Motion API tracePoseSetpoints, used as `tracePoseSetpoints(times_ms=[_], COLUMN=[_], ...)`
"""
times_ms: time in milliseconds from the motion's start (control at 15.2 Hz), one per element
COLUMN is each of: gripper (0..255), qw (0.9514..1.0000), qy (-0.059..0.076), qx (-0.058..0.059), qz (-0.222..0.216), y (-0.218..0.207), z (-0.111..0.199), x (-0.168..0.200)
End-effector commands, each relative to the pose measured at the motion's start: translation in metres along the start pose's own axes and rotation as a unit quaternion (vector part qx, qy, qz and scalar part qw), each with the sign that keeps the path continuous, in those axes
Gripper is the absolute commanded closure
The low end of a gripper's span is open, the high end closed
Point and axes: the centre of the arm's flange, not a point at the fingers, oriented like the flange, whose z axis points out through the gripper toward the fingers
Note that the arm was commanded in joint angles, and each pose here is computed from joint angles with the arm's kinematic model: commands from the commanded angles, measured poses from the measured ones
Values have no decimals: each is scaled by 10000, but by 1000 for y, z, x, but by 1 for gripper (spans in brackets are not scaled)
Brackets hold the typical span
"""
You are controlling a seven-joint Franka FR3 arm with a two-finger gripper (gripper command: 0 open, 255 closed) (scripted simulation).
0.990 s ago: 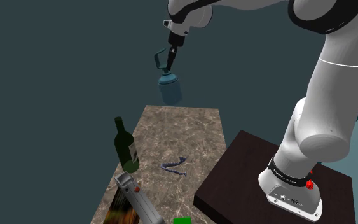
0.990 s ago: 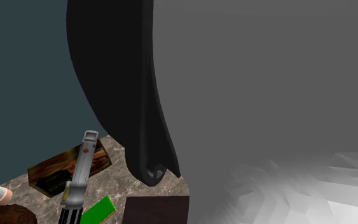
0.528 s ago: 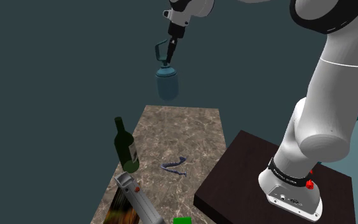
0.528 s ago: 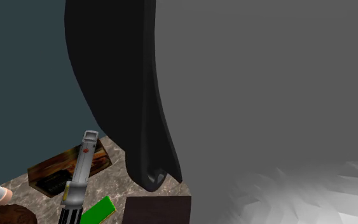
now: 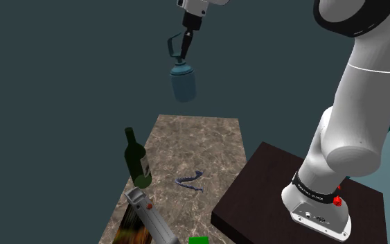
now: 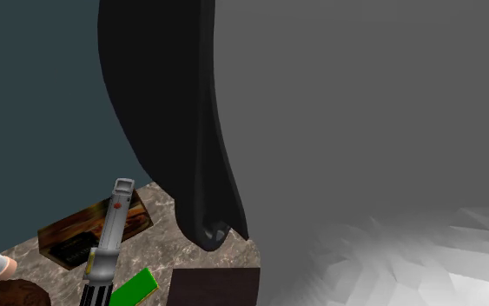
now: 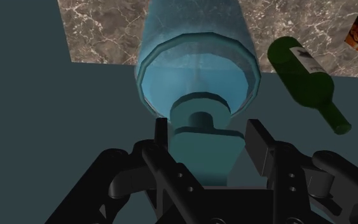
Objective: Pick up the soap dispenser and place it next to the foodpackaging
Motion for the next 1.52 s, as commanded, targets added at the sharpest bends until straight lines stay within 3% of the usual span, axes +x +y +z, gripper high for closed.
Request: tracePoseSetpoints(times_ms=[0,858,1452], gripper=[255,255,255], qw=[10000,10000,10000], qy=[4,4,4], qx=[-2,-2,-2], qz=[-1,-1,-1], y=[-2,-1,-108], z=[-11,-73,-58], x=[3,22,73])
